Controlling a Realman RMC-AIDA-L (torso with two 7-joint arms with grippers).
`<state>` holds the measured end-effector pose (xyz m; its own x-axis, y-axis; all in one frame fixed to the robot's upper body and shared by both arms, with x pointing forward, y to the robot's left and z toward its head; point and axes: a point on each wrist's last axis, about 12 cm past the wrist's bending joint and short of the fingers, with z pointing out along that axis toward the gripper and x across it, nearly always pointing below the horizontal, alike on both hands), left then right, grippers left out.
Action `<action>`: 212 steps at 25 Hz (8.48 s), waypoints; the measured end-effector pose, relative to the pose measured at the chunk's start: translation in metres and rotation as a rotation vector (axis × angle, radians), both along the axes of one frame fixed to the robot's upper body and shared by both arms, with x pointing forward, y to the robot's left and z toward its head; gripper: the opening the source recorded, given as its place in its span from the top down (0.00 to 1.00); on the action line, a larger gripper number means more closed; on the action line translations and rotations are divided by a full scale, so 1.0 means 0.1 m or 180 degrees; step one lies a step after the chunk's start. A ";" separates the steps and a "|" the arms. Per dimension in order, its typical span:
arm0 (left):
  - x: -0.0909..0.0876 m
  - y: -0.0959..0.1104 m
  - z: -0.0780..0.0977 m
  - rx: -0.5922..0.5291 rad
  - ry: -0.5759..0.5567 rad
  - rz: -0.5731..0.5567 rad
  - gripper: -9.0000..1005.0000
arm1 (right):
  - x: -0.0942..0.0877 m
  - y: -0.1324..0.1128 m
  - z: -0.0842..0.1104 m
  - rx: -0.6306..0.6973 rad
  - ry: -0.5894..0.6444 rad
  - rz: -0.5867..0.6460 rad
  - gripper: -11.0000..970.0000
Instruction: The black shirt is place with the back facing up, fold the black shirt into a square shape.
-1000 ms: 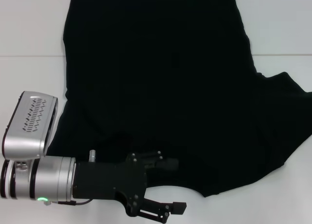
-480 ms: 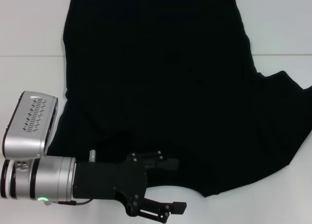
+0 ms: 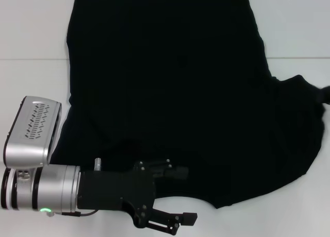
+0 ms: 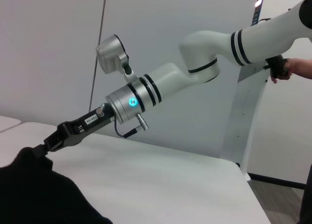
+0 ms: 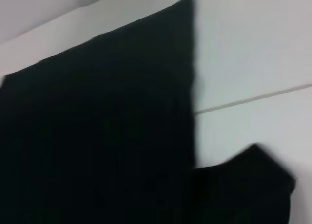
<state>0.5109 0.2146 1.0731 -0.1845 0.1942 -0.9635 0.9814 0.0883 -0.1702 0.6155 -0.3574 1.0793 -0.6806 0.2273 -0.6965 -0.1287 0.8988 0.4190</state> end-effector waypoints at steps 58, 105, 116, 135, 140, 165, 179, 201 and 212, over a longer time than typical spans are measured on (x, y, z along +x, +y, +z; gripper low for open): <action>-0.06 1.54 0.01 0.0292 0.1891 0.2587 0.12 | 0.09 1.31 0.28 0.0566 -0.0290 0.1646 0.23; 0.02 1.53 -0.09 0.0614 0.2116 0.2791 0.96 | -0.05 0.62 0.25 0.0447 0.0183 0.1367 0.24; 0.04 1.52 -0.07 0.0530 0.2096 0.2790 0.96 | -0.19 0.17 0.23 0.0057 0.0925 0.1212 0.25; 0.04 1.50 -0.08 0.0515 0.2111 0.2784 0.96 | -0.29 0.18 0.13 -0.0069 0.1213 0.1324 0.32; 0.04 1.51 -0.07 0.0513 0.2111 0.2794 0.96 | -0.32 0.26 0.12 0.0009 0.1240 0.1413 0.35; 0.07 1.50 -0.07 0.0515 0.2077 0.2776 0.96 | -0.29 0.45 0.07 0.0050 0.1176 0.1438 0.65; -0.08 1.49 0.02 0.0163 0.2127 0.2482 0.96 | -0.51 0.18 0.03 0.0252 0.1004 0.1416 0.93; -0.96 1.46 -0.04 -0.0326 0.2737 0.1765 0.96 | -1.72 -0.51 -0.12 0.0661 0.0876 0.1584 0.93; -0.77 1.39 0.03 -0.0358 0.2720 0.1640 0.96 | -1.62 -0.47 -0.08 0.0652 0.0739 0.1656 0.94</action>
